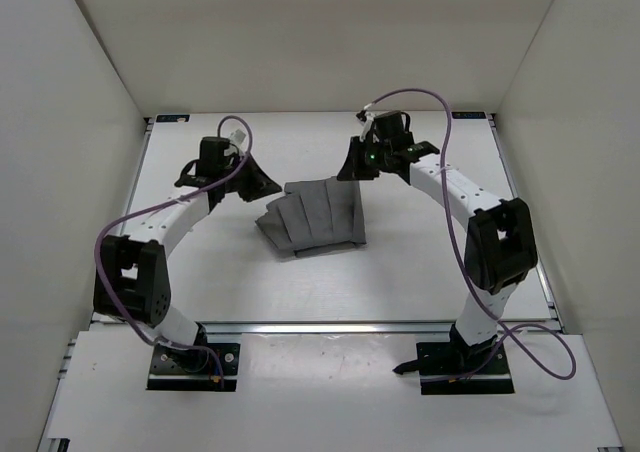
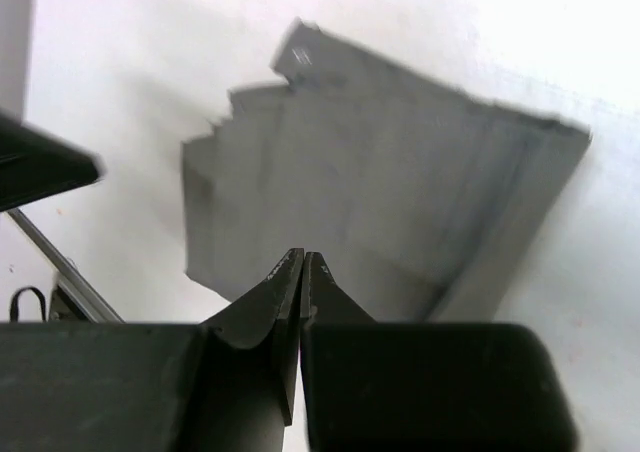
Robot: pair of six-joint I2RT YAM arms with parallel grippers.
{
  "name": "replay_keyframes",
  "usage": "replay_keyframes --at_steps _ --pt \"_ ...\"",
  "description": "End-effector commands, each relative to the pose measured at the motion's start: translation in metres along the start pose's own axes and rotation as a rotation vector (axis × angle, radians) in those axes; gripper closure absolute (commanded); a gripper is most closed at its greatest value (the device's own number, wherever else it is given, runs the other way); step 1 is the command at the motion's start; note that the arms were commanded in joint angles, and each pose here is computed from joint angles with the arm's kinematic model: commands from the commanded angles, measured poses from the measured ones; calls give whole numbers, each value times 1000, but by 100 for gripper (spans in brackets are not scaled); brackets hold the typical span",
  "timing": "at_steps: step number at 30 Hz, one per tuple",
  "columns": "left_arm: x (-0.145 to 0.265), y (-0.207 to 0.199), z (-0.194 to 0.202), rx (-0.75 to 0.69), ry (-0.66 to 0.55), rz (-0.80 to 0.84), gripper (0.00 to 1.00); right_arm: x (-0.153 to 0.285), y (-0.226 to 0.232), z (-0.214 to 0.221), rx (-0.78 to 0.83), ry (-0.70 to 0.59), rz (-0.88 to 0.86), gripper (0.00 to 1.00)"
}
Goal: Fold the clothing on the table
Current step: Fold the skirt
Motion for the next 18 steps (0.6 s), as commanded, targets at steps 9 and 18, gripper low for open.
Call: replay_keyframes --at_steps 9,18 --pt "-34 7 87 -247 59 -142 100 -35 -36 59 -25 158 9 100" --pt "-40 88 117 -205 144 -327 100 -51 -64 78 -60 201 39 100"
Point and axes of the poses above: each gripper's point midway between its finger pads, its own x axis back along the fingers, its own y axis along the line the jaws close on, z = x × y, the point moved 2 cm from there along x, back along the fingers, and after that the axes turned 8 degrees about x, right-handed, at the moved point
